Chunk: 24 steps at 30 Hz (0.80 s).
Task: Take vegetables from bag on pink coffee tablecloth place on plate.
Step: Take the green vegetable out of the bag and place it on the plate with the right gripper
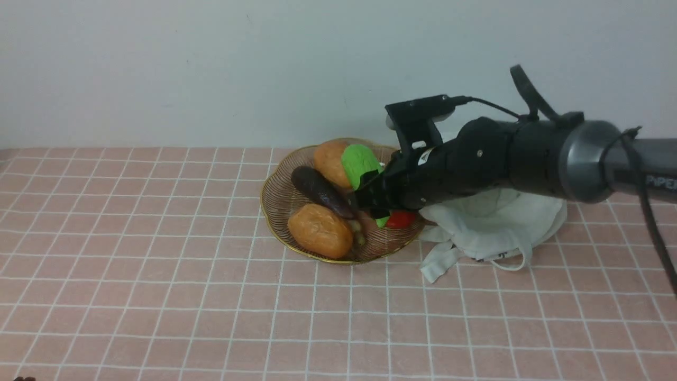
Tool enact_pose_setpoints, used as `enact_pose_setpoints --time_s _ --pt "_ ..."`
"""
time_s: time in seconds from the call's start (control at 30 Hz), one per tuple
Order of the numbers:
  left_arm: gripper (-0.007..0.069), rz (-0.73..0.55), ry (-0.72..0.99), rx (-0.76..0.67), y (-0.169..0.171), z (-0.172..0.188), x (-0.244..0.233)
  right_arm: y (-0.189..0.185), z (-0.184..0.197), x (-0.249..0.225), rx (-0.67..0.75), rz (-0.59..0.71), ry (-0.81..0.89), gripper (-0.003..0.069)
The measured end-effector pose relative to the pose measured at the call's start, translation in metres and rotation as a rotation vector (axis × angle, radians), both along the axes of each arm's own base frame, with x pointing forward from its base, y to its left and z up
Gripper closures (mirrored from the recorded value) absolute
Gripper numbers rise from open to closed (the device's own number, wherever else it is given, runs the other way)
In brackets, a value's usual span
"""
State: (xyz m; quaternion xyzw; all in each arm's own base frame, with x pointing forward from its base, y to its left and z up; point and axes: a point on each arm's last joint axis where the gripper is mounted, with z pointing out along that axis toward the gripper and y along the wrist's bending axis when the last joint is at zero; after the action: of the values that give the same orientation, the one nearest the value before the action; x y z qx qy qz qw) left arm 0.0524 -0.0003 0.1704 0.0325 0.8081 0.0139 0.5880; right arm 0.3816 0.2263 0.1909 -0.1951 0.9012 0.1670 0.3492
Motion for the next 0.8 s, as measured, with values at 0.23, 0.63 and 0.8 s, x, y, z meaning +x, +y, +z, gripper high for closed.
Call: enact_pose_setpoints --time_s 0.23,0.63,0.8 --pt "0.0629 0.000 0.000 0.000 0.000 0.000 0.000 0.001 -0.008 0.004 0.000 -0.013 -0.019 0.0285" --pt "0.0629 0.000 0.000 0.000 0.000 0.000 0.000 0.000 -0.002 -0.003 -0.035 0.036 0.041 0.0074" --pt "0.0629 0.000 0.000 0.000 0.000 0.000 0.000 0.000 0.037 -0.007 -0.075 0.109 0.026 0.0040"
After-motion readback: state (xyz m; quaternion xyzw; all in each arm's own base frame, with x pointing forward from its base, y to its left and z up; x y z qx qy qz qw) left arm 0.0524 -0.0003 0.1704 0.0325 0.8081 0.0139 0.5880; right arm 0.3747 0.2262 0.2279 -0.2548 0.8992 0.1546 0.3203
